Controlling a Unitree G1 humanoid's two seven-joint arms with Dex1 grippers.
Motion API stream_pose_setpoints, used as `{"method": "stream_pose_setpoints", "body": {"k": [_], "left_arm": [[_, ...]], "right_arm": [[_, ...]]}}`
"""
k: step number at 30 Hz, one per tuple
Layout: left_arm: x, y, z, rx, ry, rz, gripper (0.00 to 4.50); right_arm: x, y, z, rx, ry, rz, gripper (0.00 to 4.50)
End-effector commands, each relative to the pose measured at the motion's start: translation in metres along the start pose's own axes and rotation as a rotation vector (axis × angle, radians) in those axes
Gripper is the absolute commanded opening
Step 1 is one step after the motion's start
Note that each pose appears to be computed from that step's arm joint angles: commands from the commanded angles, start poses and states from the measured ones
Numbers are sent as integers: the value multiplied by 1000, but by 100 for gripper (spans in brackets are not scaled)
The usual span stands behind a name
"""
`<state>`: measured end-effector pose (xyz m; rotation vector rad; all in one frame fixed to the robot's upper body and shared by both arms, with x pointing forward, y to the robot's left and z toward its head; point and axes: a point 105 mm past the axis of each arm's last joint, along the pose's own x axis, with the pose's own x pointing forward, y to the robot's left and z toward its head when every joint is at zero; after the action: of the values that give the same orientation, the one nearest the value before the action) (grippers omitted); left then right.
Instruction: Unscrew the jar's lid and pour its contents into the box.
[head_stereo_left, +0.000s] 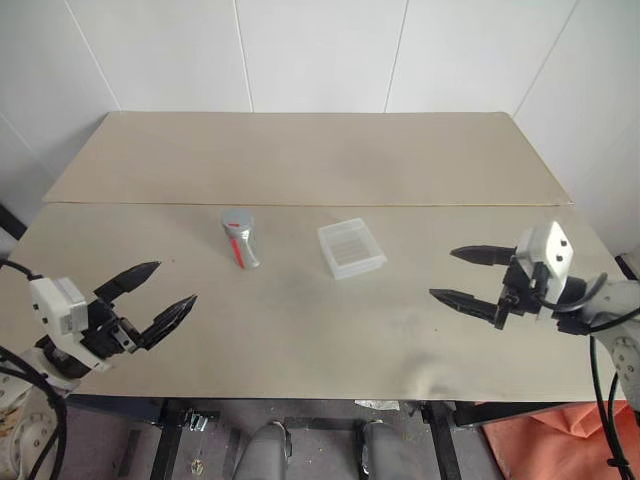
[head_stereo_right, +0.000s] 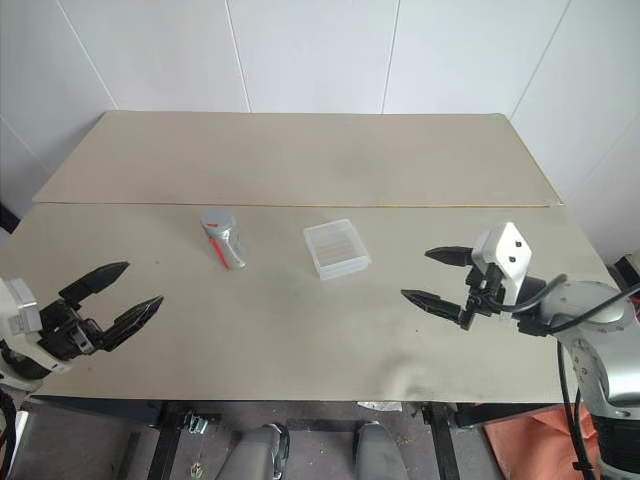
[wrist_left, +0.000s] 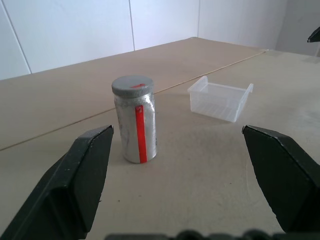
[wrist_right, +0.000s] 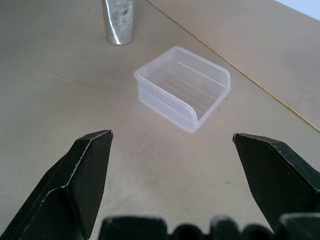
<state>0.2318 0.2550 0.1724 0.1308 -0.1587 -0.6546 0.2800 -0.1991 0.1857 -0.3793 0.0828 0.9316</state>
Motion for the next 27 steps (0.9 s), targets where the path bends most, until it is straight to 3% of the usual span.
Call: {"method": "stream_pose_setpoints", "body": {"k": [1,17,27], "left_arm": [[0,2,11,64,-31,26,449],[70,3,-28,252,-80,404,449],[84,6,-48,191,-115,464,449]], "right_arm": [[0,-1,10,-45,-33,2,450],[0,6,21,-58,-63,-20,450],[2,7,32,-75,-86,-25,450]]}}
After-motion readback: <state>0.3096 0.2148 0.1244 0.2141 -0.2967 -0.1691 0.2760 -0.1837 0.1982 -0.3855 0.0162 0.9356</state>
